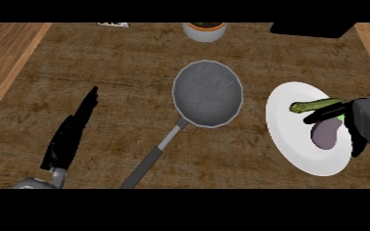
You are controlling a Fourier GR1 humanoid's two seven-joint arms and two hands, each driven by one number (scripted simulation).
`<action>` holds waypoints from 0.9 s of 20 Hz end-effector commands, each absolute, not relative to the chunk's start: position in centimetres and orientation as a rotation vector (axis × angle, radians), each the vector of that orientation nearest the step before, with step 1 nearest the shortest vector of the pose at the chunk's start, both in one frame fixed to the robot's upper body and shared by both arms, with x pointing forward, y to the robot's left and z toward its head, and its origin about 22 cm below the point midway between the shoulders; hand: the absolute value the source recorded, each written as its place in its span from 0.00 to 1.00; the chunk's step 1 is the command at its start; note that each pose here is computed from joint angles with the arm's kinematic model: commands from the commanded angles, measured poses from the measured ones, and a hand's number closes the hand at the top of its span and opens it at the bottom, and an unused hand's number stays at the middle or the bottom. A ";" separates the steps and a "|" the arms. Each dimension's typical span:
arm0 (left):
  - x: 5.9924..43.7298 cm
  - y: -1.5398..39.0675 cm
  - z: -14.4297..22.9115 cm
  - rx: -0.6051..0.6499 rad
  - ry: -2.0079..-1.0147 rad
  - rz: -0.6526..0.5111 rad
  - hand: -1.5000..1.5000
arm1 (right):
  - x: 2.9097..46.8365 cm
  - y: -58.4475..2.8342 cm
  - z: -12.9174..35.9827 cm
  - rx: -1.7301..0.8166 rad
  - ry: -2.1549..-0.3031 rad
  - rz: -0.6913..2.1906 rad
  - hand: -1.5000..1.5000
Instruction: Pick the eggplant from the plate and place it in the pan
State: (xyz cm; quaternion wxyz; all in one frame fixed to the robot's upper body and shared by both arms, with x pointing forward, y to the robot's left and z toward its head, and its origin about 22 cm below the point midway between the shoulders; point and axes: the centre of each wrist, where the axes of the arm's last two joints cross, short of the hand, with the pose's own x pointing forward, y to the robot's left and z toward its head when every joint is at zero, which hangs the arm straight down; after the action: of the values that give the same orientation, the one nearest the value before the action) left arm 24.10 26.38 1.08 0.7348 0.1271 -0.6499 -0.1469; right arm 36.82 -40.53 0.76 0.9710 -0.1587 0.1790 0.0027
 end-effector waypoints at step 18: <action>24.6 26.8 2.3 0.295 -1.417 -0.306 0.50 | 34.4 -39.0 -3.9 -0.188 0.716 0.125 0.00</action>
State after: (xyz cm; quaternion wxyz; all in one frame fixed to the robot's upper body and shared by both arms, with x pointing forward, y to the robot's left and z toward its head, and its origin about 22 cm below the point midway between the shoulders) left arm 24.34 26.57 1.72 0.7352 0.1364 -0.6486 -0.1419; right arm 36.38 -39.26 -0.96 0.9711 -0.1406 0.1885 0.0419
